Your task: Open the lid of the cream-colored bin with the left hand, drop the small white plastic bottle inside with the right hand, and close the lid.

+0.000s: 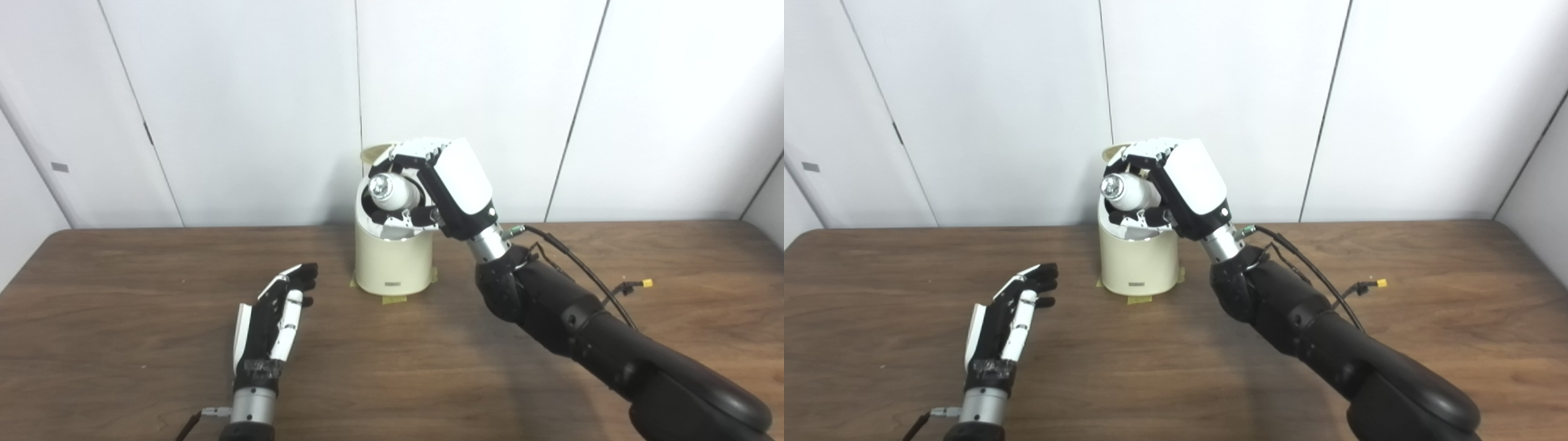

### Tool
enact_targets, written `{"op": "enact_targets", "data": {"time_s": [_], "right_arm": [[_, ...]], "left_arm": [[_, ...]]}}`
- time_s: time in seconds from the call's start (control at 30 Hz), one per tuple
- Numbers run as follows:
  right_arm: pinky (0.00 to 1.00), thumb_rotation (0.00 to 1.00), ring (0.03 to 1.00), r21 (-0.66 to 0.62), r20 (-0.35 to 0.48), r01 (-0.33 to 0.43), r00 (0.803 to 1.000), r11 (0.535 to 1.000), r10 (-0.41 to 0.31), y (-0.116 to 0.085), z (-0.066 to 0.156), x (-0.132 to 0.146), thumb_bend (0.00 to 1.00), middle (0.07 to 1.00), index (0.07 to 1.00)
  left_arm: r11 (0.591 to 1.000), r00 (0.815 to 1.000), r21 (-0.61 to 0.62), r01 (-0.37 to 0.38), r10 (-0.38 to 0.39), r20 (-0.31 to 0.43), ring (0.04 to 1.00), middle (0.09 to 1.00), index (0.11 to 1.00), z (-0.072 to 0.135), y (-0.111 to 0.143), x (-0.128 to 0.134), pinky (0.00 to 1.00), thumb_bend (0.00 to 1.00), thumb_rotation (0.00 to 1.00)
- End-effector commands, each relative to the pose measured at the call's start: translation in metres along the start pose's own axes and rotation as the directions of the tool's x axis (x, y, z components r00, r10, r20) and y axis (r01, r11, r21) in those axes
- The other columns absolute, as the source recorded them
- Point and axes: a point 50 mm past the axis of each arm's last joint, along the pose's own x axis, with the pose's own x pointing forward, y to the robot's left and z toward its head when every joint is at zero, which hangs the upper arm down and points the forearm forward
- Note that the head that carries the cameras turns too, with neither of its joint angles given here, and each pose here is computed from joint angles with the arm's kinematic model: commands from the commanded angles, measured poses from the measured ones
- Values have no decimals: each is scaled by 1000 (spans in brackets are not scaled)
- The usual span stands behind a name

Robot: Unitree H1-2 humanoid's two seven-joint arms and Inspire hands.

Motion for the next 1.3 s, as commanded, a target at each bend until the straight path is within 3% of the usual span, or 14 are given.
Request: {"op": "enact_targets", "data": {"time_s": [0.0, 0.67, 1.27], "right_arm": [[401, 0, 439, -1, 31, 57, 998, 998, -56, -13, -3, 22, 521, 491, 493], [403, 0, 439, -5, 44, 64, 997, 998, -64, -17, -3, 21, 521, 494, 493], [411, 0, 441, 17, 35, 49, 998, 999, -50, -9, 3, 23, 521, 497, 490]], "left_arm": [[1000, 1000, 14, 0, 1, -19, 772, 779, 769, -7, -6, -12, 704, 271, 835], [1000, 1000, 25, 4, -4, -13, 771, 777, 768, -7, -7, -12, 698, 278, 850], [1000, 1000, 22, 4, -3, -19, 776, 782, 772, -5, -11, -12, 699, 283, 839]]}}
